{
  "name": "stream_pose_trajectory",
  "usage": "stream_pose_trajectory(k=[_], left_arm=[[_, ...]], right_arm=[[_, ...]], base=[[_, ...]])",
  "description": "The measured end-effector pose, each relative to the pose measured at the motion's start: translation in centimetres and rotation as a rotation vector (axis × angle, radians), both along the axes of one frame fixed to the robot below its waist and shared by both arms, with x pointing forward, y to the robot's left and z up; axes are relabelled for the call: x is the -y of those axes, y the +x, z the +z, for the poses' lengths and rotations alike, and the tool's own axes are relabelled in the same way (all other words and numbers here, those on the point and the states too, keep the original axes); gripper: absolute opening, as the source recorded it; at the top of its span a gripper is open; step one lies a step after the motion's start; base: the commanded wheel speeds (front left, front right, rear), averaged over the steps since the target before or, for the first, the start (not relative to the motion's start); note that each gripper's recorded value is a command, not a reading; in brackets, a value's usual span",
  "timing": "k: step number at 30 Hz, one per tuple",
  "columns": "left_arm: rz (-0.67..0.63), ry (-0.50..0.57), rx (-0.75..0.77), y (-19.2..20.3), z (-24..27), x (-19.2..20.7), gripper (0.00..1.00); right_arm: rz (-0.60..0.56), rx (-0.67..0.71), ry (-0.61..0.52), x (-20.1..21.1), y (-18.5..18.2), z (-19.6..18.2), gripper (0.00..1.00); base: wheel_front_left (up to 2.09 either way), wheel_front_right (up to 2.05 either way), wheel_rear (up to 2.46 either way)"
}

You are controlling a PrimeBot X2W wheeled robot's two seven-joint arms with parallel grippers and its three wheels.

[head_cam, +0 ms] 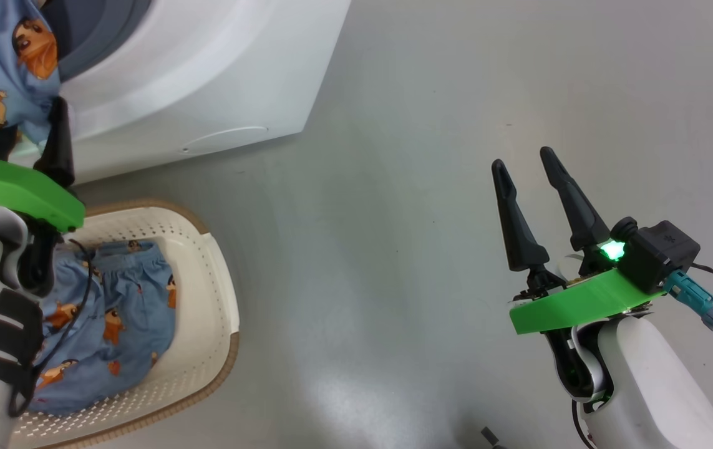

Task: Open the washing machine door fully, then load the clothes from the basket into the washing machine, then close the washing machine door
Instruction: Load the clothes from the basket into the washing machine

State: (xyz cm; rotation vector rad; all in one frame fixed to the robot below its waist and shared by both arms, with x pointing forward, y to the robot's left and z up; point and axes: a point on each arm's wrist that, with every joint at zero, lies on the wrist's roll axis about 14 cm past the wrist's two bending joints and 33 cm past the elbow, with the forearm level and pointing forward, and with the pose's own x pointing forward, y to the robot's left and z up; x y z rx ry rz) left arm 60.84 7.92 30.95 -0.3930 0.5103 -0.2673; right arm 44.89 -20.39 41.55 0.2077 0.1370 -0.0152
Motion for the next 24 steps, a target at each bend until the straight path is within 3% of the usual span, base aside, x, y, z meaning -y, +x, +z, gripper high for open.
stream_pose_trajectory(k=[4, 5, 6, 24], left_arm=[[0.022, -0.003, -0.002, 0.2, 0.2, -0.5, 0.34], [0.027, -0.002, 0.002, 0.3, 0.3, -0.7, 0.13], [0.031, -0.002, 0.003, 0.3, 0.3, -0.8, 0.0], [-0.007, -0.005, 0.104, -0.5, 3.9, -1.1, 0.0]], right_arm=[[0.007, 0.001, 0.004, -0.3, 0.1, 0.0, 1.0], [0.009, 0.001, 0.006, -0.4, 0.2, 0.0, 1.0], [0.011, 0.002, 0.007, -0.4, 0.2, 0.0, 1.0], [0.05, 0.028, 0.029, -2.0, 0.6, 0.9, 1.0]], base=[[0.0, 0.0, 0.0], [0.0, 0.0, 0.0], [0.0, 0.0, 0.0], [0.0, 0.0, 0.0]])
